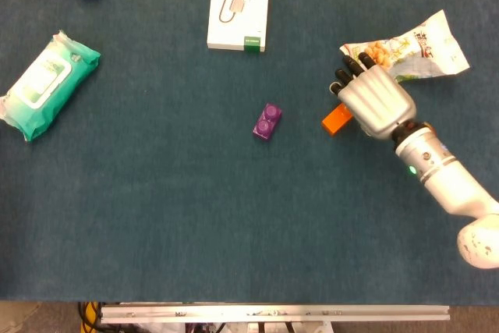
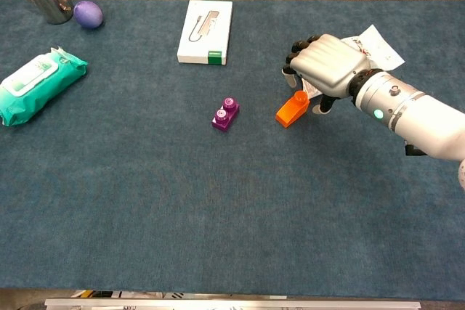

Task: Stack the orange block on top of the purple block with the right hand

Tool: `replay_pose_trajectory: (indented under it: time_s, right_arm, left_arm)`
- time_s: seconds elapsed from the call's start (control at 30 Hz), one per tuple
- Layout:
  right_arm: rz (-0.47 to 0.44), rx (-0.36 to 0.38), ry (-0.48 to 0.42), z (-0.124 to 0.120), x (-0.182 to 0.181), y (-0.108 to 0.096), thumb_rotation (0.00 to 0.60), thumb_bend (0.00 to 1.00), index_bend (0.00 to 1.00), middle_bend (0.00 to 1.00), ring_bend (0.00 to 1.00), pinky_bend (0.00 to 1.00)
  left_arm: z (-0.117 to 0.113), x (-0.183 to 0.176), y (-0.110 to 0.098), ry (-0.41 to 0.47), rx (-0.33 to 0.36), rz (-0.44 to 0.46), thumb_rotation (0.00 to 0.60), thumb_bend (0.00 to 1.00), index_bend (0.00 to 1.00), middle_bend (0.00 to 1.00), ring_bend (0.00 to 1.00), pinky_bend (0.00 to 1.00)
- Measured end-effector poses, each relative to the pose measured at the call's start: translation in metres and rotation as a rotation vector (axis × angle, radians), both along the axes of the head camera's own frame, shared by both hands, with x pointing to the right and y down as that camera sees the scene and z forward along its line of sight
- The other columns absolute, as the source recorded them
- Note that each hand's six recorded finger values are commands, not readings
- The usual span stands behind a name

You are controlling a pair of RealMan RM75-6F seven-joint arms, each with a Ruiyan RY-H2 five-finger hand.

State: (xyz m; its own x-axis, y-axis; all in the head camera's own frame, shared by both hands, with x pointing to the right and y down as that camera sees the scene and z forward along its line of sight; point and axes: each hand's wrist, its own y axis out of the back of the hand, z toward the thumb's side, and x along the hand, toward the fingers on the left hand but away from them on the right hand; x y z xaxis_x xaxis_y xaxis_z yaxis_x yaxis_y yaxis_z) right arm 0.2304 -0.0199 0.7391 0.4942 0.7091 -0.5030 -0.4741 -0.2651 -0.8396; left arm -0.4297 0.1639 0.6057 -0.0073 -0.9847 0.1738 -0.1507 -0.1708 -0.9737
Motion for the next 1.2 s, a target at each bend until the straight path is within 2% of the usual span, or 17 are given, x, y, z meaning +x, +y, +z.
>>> replay_pose_trajectory:
  time_s: [0.43,0.57,0.83,1.2]
  right_arm:
    - [0.010,-0.020,0.051,0.028,-0.008,-0.007,0.600,0.08,0.44,0.31,0.16,0.23]
    - [0.008,-0.029,0.040,0.031,-0.014,-0.007,0.600,0.16,0.46,0.31,0.16,0.23]
    - [0.010,-0.039,0.014,0.032,-0.020,-0.007,0.600,0.29,0.59,0.35,0.17,0.23]
    - [-0.056,-0.061,-0.084,0.013,-0.055,-0.018,0.600,0.29,0.59,0.35,0.17,0.23]
  left_arm:
    - [-0.001,-0.004,0.002,-0.002,0.001,-0.012,0.600,0.23,0.24,0.27,0.26,0.16]
    - [0.000,-0.005,0.002,-0.003,0.000,-0.014,0.600,0.23,0.24,0.27,0.26,0.16]
    - [-0.001,-0.007,0.003,-0.003,0.002,-0.020,0.600,0.23,0.24,0.27,0.26,0.16]
    - [-0.003,-0.009,0.005,-0.004,0.003,-0.032,0.600,0.23,0.24,0.27,0.26,0.16]
